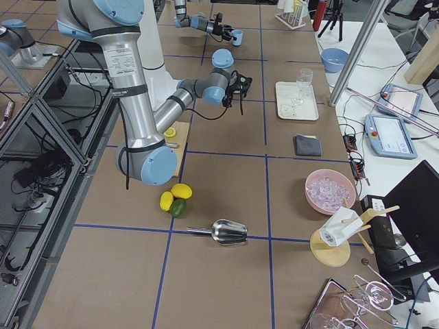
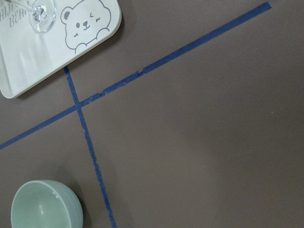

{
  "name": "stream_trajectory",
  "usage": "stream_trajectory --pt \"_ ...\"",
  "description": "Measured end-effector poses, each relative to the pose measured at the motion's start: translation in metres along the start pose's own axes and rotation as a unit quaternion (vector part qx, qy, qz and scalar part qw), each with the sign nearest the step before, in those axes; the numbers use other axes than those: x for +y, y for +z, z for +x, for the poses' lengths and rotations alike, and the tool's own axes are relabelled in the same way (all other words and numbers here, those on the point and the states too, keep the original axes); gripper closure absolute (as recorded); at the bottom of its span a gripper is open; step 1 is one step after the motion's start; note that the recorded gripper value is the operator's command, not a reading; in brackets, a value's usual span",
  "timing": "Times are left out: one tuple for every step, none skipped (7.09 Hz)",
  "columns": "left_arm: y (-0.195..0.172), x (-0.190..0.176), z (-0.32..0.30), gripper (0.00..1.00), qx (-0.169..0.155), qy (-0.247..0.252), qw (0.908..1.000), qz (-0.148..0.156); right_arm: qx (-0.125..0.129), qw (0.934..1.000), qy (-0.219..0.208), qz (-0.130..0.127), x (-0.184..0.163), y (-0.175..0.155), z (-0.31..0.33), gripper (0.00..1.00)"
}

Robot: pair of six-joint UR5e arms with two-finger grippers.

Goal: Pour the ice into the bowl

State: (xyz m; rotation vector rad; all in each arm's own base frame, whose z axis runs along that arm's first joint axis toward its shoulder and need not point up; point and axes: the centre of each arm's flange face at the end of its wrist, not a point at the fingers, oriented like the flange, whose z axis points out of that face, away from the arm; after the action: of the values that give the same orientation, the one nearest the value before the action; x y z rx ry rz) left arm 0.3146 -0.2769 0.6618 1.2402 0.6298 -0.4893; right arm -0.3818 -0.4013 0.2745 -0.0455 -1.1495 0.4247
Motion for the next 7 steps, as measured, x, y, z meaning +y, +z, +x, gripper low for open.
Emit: stream_trajectory --pt "0.003 0.000 0.001 0.01 -0.001 0.001 1.0000 -0.001 0.002 1.0000 0.001 0.000 0.000 0.001 0.001 0.00" --pt "0.005 0.001 0.004 0.01 -0.001 -0.001 1.0000 -0.002 0.004 1.0000 0.001 0.000 -0.001 0.002 0.003 0.00" --pt "0.007 0.001 0.007 0.01 -0.001 -0.003 1.0000 -0.004 0.004 1.0000 0.001 0.000 -0.001 0.003 0.004 0.00" --pt "0.010 0.000 0.007 0.01 -0.002 -0.001 1.0000 -0.008 0.004 1.0000 0.001 -0.001 -0.001 0.003 0.004 0.00" --pt "0.013 0.000 0.005 0.01 -0.003 0.004 0.9999 -0.010 0.005 1.0000 0.001 -0.001 -0.001 0.003 0.004 0.00" --pt "0.016 0.000 0.005 0.01 -0.005 0.006 0.9999 -0.012 0.005 1.0000 0.001 -0.001 0.000 0.003 0.004 0.00" --pt "0.018 0.001 0.007 0.01 -0.005 0.006 0.9999 -0.012 0.005 1.0000 0.001 -0.001 0.000 0.004 0.003 0.00"
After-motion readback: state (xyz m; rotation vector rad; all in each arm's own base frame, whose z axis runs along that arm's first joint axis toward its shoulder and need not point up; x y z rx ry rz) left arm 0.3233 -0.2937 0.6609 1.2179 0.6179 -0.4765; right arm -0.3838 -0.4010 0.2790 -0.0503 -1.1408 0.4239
